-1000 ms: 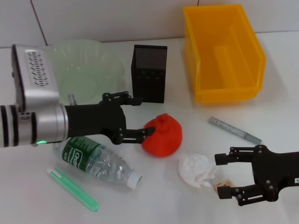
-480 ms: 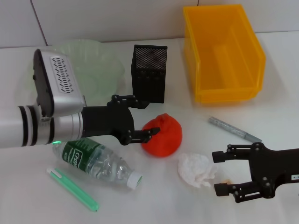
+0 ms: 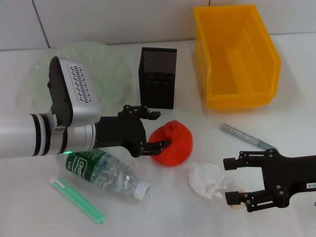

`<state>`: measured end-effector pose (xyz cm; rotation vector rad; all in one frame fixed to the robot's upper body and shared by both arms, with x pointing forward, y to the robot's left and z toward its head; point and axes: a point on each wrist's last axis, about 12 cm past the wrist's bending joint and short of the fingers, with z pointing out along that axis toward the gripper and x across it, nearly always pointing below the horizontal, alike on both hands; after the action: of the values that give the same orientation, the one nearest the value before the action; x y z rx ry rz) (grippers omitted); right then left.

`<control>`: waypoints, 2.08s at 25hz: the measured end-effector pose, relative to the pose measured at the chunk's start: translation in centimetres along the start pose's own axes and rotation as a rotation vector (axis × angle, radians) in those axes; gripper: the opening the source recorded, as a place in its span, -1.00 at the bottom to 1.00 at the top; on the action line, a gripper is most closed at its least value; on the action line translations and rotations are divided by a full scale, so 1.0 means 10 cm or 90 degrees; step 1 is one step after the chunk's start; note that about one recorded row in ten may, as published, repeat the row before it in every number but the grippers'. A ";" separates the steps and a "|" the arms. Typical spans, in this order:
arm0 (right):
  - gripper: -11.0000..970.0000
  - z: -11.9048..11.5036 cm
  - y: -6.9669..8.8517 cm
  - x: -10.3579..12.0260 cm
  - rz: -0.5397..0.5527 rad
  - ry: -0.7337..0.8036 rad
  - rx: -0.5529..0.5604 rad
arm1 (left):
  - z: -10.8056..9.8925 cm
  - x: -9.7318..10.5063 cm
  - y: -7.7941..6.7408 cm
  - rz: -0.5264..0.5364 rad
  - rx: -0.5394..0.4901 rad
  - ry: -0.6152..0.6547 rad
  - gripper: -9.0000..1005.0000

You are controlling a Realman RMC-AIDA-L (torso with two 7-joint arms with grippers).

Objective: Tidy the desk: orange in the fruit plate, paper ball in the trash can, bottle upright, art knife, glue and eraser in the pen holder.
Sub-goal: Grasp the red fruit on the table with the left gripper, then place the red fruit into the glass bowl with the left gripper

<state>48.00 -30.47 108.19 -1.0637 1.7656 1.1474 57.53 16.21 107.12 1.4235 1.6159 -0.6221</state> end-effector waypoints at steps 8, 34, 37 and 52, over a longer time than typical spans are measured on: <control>0.71 0.02 -0.02 0.00 0.001 0.004 0.005 | 0.05 0.01 -0.03 0.011 0.002 0.009 0.42; 0.71 0.01 -0.01 0.02 0.011 0.004 0.009 | 0.11 -0.05 -0.12 0.047 0.017 -0.015 -0.82; 0.71 0.01 -0.01 0.02 0.011 0.004 0.008 | 0.07 -0.06 -0.13 0.036 0.023 -0.027 -0.85; 0.70 0.00 -0.02 0.01 0.008 0.005 0.009 | -0.98 0.01 0.17 -0.031 -0.146 -0.196 -0.89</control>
<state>48.13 -30.50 108.03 -1.0513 1.7872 1.1383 56.46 24.64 112.22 1.0686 1.4290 -0.6279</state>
